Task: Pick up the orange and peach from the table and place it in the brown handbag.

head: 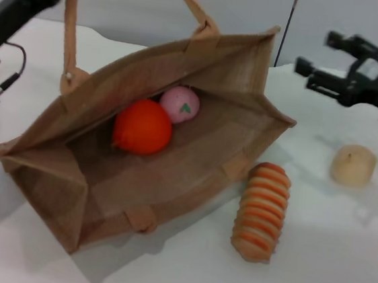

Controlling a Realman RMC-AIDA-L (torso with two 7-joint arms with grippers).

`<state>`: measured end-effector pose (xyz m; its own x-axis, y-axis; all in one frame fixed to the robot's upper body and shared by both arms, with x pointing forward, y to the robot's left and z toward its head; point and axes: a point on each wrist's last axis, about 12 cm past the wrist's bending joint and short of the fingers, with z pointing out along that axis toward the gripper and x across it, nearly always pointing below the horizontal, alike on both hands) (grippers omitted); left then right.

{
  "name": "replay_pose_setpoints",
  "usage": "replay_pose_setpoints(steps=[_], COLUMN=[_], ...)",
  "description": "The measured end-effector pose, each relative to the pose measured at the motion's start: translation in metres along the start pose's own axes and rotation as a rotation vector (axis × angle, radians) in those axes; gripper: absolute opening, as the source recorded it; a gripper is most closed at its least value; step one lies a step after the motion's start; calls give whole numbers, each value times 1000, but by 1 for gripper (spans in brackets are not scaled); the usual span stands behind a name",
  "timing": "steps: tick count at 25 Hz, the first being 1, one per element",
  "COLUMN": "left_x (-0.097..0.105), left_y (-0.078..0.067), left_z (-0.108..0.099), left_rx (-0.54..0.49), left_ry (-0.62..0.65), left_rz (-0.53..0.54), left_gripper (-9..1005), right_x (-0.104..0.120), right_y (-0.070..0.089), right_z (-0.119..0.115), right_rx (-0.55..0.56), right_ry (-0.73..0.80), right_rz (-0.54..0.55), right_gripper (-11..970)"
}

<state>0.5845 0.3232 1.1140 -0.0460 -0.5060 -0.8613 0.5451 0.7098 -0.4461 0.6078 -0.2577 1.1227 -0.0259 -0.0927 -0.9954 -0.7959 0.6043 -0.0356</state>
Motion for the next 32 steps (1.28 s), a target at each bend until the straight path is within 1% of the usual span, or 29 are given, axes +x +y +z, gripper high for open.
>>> replay_pose_setpoints(steps=[4, 8, 10, 14, 19, 22, 26, 32], left_x=[13, 19, 24, 30, 35, 38, 41, 52], left_y=[4, 5, 5, 4, 2, 0, -3, -8], left_z=[5, 10, 14, 17, 19, 20, 21, 21], left_rx=[-67, -95, -111, -118, -120, -120, -131, -210], left_ry=[42, 63, 79, 94, 103, 95, 72, 16], left_rz=[47, 72, 103, 129, 183, 217, 271, 360], left_gripper=[103, 111, 114, 122, 228, 378, 558, 625], right_x=[5, 6, 6, 7, 7, 8, 14, 30], right_y=[-8, -9, -9, -9, -10, -12, -14, -18], right_z=[-11, -14, -14, -14, -13, -15, -19, -29], right_rx=[75, 89, 91, 95, 102, 122, 186, 345], right_ry=[-33, -39, -40, -40, -38, -46, -69, -98], right_rz=[6, 7, 7, 9, 16, 6, -36, -128], right_gripper=[862, 863, 863, 863, 863, 862, 862, 862])
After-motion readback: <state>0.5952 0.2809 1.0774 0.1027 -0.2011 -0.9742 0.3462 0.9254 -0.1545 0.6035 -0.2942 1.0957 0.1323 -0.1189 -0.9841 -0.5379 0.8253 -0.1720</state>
